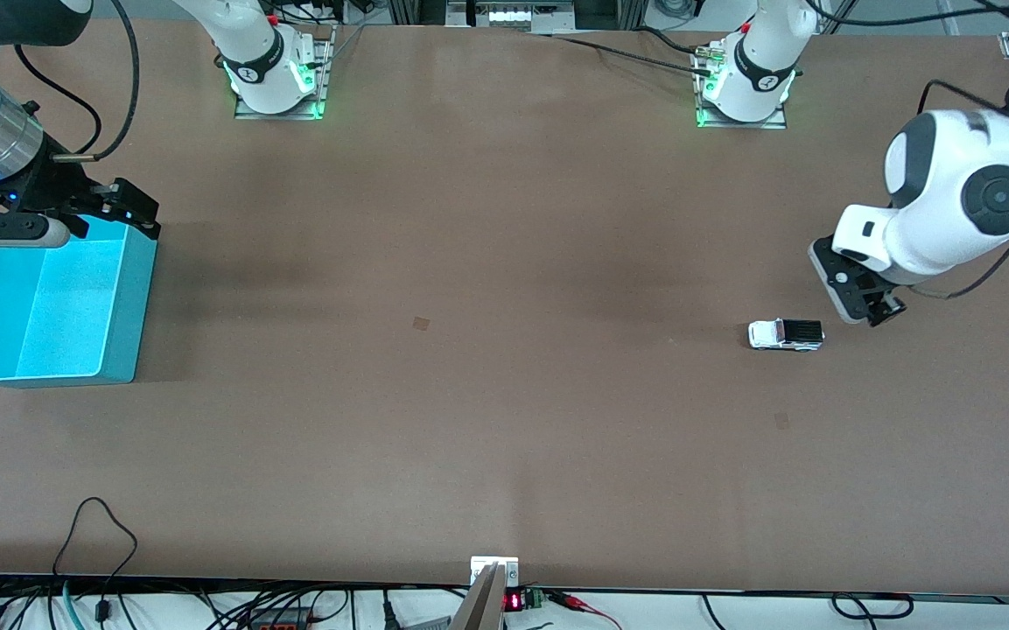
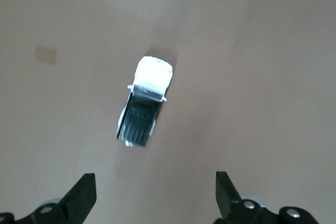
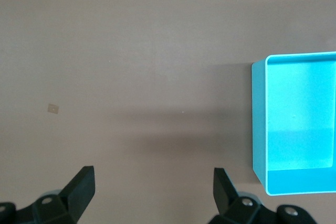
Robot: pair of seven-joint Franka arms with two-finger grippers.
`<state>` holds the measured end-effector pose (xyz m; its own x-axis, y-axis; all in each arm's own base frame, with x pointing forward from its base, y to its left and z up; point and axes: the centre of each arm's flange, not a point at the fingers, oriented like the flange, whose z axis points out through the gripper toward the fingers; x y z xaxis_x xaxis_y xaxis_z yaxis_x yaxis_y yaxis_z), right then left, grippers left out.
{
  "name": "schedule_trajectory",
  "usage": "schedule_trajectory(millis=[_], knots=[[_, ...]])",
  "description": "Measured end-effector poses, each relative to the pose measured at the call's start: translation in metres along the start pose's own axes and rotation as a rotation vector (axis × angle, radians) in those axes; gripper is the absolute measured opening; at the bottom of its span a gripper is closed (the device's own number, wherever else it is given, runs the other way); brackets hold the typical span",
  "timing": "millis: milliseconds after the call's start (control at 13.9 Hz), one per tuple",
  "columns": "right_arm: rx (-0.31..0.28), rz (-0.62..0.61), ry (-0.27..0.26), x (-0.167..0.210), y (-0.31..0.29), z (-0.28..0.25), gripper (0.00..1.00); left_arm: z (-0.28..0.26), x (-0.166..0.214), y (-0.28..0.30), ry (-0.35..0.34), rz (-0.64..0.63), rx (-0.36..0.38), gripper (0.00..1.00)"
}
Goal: Wind and store white jeep toy
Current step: 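Lower the open left gripper over the white toy jeep, then close the left gripper on the white jeep's body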
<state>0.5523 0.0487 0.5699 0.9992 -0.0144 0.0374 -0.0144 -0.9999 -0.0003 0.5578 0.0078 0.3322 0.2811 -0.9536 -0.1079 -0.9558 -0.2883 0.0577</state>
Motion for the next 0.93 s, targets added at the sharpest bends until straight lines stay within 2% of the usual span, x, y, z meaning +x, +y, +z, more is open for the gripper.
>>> schedule_trajectory(millis=[287,573,932], knots=[[0.000,0.000,0.000,0.000,0.000,0.000,1.00,0.064,0.013,-0.008,0.038,0.166,0.067,1.00],[0.000,0.000,0.000,0.000,0.000,0.000,1.00,0.101,0.015,0.001,0.051,0.214,0.094,1.00],[0.000,0.000,0.000,0.000,0.000,0.000,1.00,0.112,0.006,-0.003,0.042,0.223,0.111,1.00]])
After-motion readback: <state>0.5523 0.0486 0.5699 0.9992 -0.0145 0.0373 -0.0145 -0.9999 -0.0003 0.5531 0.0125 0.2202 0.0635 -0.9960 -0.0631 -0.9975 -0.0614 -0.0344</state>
